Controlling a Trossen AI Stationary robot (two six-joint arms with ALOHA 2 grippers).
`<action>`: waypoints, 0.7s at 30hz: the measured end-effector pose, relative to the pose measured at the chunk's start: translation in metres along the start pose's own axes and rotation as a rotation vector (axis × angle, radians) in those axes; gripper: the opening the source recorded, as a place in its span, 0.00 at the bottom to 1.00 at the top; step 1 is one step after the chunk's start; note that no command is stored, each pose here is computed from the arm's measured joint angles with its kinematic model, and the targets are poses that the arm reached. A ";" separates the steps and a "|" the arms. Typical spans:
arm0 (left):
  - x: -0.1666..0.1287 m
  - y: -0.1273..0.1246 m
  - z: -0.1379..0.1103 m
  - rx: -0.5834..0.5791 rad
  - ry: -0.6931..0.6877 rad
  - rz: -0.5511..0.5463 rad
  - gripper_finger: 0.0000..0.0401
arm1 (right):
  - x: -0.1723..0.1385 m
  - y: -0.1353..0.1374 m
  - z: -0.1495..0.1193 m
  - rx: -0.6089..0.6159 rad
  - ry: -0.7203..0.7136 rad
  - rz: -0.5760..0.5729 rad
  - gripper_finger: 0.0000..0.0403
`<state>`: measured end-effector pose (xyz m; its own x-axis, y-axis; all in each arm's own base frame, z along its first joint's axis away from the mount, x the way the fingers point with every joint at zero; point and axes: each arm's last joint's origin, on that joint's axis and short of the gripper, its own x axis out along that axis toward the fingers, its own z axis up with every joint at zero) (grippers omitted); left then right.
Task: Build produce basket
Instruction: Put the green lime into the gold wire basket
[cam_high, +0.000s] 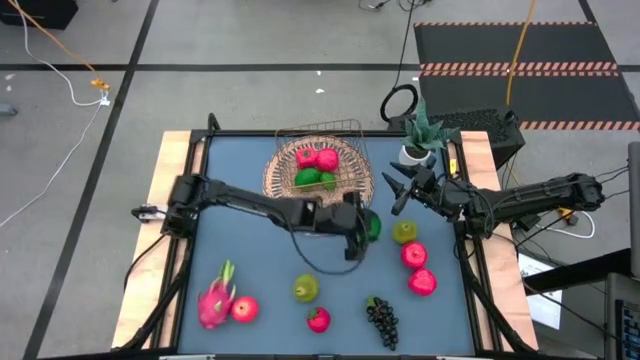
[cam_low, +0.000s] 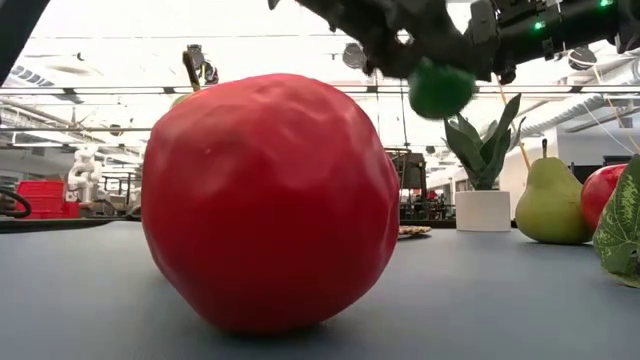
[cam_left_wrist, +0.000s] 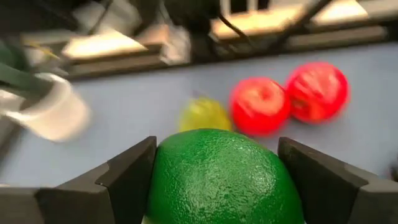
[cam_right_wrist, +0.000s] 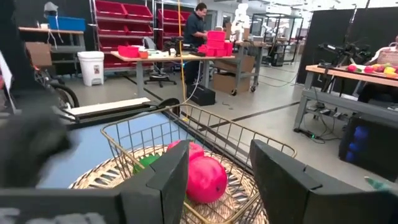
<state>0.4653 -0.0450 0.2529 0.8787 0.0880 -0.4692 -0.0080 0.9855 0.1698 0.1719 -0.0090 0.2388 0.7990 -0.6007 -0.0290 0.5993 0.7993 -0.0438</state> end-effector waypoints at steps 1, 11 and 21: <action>-0.003 0.010 0.005 -0.001 -0.022 0.022 0.78 | 0.000 0.000 0.000 0.004 0.002 0.000 0.41; 0.003 0.134 -0.020 -0.113 0.048 0.229 0.81 | 0.008 0.000 -0.008 -0.068 0.040 -0.032 0.41; 0.001 0.211 -0.060 -0.311 0.139 0.350 0.85 | 0.016 0.001 -0.012 -0.085 0.055 -0.050 0.41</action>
<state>0.4362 0.1713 0.2363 0.7256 0.4197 -0.5453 -0.4526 0.8880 0.0813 0.1845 -0.0176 0.2259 0.7628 -0.6418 -0.0788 0.6302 0.7652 -0.1313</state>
